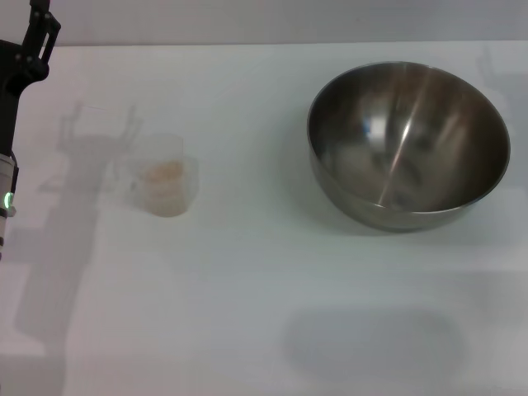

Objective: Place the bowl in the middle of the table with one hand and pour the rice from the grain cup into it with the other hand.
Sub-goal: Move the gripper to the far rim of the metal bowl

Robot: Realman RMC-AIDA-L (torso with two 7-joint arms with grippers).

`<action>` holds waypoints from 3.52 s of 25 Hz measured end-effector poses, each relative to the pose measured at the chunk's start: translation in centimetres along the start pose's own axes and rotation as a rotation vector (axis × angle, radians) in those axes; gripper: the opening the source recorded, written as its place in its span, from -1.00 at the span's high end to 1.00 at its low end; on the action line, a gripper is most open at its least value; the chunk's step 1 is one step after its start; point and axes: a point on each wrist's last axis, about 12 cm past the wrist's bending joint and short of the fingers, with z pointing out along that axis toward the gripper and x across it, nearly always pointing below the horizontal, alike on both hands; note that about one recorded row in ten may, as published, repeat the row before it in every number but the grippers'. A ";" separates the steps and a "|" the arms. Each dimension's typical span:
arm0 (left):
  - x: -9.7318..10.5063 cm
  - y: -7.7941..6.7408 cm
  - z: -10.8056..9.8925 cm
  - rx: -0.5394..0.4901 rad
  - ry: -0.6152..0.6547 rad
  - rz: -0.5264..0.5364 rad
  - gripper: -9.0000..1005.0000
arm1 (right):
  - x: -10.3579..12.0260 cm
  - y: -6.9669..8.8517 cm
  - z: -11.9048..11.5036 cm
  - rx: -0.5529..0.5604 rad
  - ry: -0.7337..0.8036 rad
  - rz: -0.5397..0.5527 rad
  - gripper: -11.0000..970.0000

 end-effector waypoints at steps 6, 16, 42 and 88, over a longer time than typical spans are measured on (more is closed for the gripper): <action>0.0 0.0 0.1 0.001 -0.001 0.000 -0.72 | 0.0 0.0 0.0 -0.001 0.004 0.000 -0.48; 0.0 -0.1 0.0 0.003 -0.001 -0.001 -0.72 | -0.3 1.1 1.4 -0.024 0.054 0.043 -0.48; 0.1 0.2 -0.8 -0.002 0.006 0.004 -0.72 | -10.1 -0.9 5.8 -0.412 0.956 0.252 -0.48; -0.1 0.7 -0.1 -0.008 -0.004 0.019 -0.72 | -3.8 -1.3 3.7 -0.548 1.421 0.221 -0.28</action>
